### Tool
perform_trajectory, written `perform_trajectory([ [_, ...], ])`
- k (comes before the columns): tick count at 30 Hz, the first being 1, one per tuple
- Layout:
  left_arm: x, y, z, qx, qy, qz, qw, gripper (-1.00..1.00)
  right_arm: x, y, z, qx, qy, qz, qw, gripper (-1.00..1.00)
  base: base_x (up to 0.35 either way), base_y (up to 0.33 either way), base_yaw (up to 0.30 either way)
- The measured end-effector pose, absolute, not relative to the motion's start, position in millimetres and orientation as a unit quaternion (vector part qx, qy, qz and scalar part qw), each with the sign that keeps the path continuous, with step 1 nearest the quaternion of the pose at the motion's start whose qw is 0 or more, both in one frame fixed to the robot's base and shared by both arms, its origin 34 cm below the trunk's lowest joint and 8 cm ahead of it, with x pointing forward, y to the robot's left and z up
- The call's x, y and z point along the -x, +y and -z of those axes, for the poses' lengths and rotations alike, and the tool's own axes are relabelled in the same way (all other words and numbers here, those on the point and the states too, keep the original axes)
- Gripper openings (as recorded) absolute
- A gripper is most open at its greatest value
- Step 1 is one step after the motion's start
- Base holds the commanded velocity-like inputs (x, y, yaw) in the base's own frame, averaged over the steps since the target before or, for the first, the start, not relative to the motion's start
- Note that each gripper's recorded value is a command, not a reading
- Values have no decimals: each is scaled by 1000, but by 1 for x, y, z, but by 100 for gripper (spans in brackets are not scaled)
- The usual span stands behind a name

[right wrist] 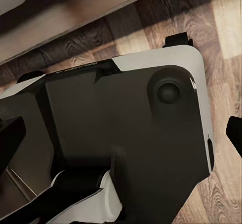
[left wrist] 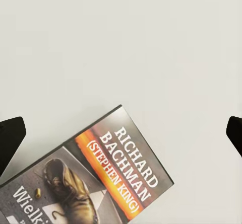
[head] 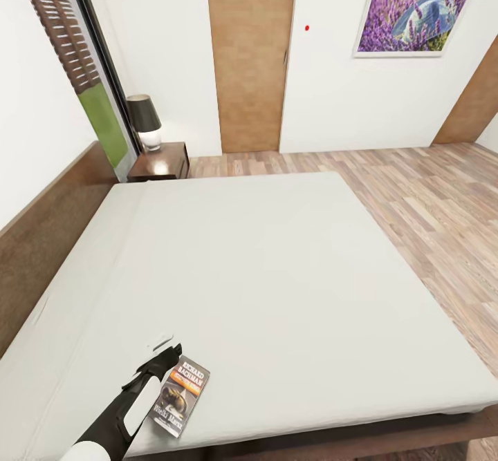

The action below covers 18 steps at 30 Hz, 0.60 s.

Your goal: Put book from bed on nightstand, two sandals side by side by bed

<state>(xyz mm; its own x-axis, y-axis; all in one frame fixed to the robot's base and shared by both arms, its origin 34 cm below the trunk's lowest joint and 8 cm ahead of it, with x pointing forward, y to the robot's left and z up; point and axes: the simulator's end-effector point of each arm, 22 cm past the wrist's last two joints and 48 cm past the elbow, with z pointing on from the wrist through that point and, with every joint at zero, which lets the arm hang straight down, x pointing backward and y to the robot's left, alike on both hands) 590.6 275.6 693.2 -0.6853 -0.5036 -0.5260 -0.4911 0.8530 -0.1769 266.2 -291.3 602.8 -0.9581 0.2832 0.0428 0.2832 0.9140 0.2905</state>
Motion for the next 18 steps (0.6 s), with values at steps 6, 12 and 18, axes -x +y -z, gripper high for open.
perform_trajectory([
  [6, -590, 276, -693, 271, 918, 10, 289, 100, -270, -293, -603, -142, 979, -146, 4, 100, 0, 0, 0],
  [12, -590, 276, -693, 271, 918, 11, 288, 100, -305, -306, -604, -130, 981, -139, 41, 100, 0, 0, 0],
  [18, -590, 275, -693, 271, 918, 11, 288, 100, -342, -313, -608, -115, 980, -137, 81, 100, 0, 0, 0],
])
